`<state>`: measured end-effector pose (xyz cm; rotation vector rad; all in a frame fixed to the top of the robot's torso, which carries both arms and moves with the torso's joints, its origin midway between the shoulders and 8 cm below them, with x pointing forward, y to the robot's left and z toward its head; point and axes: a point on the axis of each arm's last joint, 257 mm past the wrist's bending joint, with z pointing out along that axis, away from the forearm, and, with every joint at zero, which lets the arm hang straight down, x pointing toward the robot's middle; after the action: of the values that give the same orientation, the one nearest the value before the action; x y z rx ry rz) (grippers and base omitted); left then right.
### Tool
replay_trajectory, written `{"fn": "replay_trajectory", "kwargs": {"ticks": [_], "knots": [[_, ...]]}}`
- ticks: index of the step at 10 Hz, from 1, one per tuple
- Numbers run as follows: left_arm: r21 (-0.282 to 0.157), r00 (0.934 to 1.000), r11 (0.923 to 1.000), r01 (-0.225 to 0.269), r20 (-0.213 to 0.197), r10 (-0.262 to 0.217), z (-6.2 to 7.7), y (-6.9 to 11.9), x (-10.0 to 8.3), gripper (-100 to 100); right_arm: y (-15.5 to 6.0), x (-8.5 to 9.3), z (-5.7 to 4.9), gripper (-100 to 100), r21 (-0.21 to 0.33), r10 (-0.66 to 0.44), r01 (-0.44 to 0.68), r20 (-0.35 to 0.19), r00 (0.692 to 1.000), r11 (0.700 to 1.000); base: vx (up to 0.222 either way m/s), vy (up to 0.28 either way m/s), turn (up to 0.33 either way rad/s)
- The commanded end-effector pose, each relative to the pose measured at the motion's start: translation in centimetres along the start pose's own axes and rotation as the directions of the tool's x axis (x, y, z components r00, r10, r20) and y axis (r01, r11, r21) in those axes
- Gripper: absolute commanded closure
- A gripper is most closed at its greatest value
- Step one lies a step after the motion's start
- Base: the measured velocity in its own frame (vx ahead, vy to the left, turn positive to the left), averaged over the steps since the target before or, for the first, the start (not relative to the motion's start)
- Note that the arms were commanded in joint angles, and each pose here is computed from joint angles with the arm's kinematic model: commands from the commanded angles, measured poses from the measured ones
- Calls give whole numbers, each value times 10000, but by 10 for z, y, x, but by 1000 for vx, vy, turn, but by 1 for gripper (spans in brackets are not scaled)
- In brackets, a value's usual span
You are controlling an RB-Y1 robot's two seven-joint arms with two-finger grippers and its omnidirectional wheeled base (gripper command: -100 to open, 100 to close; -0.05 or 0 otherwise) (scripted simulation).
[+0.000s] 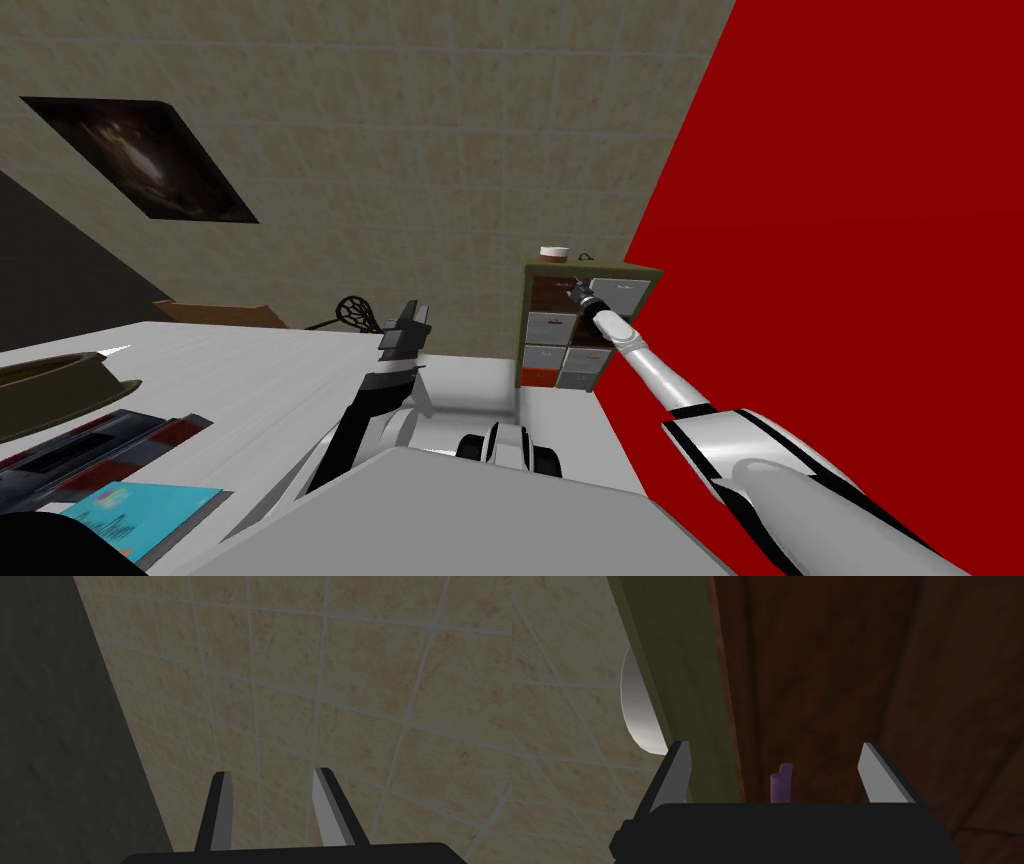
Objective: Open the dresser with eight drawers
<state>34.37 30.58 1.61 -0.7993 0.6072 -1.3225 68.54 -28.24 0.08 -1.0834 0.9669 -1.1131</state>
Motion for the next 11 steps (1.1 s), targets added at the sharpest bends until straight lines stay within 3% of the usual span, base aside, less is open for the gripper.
{"fn": "replay_trajectory", "kwargs": {"ticks": [1, 2, 4, 7, 8, 9, 10, 11], "knots": [[0, 10000, 10000, 0, 0, 0, 0, 0, 0, 0, 11, -13, 1, -100, -189, 581, -577, 182, 9981, 9982, 0, 0, 0], [0, 10000, 10000, 0, 0, 0, 0, 0, 0, 0, 2, -31, 5, -100, 22, 423, -424, 463, 9980, 9991, 51, 7, -282], [-1, 10000, 10000, -1, 0, 1, 0, 0, 0, 0, -2, -27, 5, -100, 118, 13, -18, 382, 9993, 9999, 44, 17, -65], [0, 10000, 10000, 0, 0, 0, 0, 0, 0, 0, 3, -29, 4, -100, 16, 290, -291, 418, 9987, 9996, -5, -4, 3], [0, 10000, 10000, 0, 0, 0, 0, 0, 0, 0, 4, -7, 2, 100, -55, 568, -567, 80, 9984, 9984, -67, -6, 259], [2, 10000, 10000, 2, -1, -2, 0, 0, 0, 0, 19, -23, 1, 100, -357, 956, -944, 346, 9948, 9949, -52, -25, 151], [-1, 10000, 10000, 0, 0, 0, 0, 0, 0, 0, 3, -6, 2, 100, -39, 970, -970, 65, 9953, 9953, -24, -14, 9], [0, 10000, 10000, 0, 0, 0, 0, 0, 0, 0, 2, -5, 2, 100, -15, 433, -432, 46, 9991, 9991, -6, 5, 6]]}}
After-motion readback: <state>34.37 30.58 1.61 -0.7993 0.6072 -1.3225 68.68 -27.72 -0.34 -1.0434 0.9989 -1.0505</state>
